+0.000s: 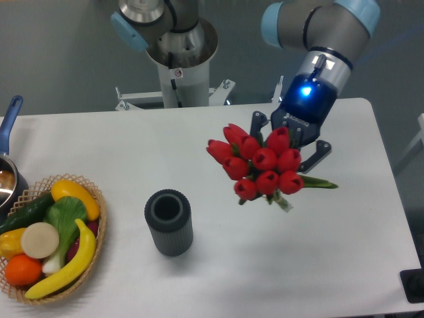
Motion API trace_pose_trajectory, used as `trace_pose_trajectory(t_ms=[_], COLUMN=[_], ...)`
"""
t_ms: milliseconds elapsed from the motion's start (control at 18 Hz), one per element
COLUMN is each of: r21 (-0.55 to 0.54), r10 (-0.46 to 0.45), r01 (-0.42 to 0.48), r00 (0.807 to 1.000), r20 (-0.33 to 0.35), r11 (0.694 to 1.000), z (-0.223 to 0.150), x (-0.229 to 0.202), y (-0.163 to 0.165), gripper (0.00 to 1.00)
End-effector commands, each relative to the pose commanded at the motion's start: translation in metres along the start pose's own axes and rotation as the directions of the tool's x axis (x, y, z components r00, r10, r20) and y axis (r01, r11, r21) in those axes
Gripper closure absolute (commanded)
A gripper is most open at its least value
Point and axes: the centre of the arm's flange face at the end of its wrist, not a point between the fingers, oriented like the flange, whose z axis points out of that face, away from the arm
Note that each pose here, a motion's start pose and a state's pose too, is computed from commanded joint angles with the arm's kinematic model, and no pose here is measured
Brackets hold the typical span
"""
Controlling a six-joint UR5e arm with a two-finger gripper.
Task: Insert the flowers into the vase
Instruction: 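Carry the red tulip bunch in the gripper toward the black vase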
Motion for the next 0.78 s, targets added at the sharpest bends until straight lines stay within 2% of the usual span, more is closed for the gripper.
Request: trace_pose_trajectory(t_ms=[278, 778], r21=[0.094, 0.197], r10=[-0.028, -0.016], r01=[0.033, 0.043], r00=[0.998, 0.991], r20=[-0.056, -0.135], r11=[0.995, 0.98], z=[0.006, 0.015], x=[0.015, 0.056], y=[0.001, -0.024], gripper=[0.52, 0.52])
